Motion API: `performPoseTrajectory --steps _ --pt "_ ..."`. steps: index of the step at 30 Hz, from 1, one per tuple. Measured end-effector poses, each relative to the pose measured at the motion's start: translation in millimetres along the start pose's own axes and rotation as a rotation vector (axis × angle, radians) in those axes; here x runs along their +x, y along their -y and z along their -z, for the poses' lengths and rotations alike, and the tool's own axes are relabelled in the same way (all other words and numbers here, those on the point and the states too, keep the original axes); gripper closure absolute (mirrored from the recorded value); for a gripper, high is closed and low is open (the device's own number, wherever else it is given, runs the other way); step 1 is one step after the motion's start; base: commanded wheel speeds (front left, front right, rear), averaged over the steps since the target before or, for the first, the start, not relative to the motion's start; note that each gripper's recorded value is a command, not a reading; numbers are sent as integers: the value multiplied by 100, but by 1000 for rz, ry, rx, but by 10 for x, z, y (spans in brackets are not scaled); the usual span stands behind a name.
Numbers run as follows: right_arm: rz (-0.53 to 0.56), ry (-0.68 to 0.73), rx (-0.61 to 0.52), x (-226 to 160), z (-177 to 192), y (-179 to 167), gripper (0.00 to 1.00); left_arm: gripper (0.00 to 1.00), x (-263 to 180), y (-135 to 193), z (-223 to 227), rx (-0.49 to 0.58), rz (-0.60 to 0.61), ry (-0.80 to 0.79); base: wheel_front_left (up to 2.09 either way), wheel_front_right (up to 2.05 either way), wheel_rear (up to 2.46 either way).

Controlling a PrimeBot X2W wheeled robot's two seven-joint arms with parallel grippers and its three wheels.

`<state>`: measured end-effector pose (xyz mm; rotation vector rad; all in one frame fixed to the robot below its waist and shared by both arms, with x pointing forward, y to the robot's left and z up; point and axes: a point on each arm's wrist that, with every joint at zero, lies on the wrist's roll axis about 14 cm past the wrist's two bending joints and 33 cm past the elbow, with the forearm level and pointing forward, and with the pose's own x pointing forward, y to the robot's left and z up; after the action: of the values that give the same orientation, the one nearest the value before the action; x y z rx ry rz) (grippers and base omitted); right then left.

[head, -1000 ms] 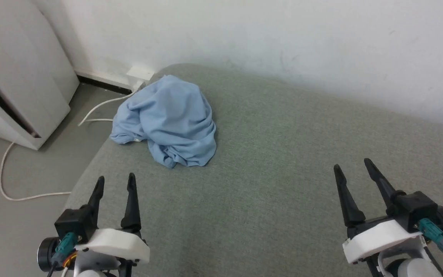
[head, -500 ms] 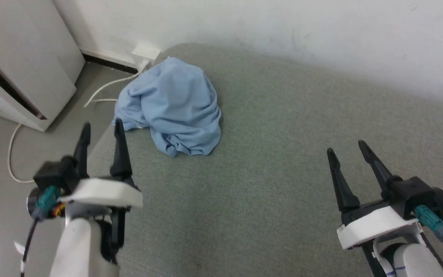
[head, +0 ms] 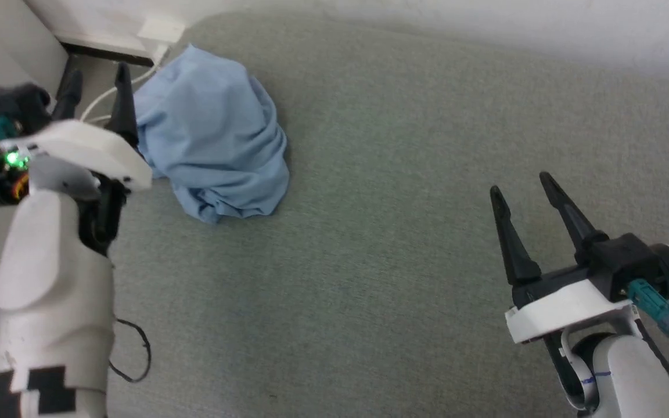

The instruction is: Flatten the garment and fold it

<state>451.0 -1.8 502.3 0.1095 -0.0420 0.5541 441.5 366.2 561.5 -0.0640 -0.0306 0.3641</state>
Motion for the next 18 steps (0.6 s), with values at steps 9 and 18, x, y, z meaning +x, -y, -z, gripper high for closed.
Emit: performPoseTrajectory --steps 9,18 --pt "44 -41 24 72 273 236 0 0 427 109 881 27 29 -422 0 0 0" --pt "74 -84 47 101 554 406 0 0 276 117 1875 1 3 -834 0 0 0"
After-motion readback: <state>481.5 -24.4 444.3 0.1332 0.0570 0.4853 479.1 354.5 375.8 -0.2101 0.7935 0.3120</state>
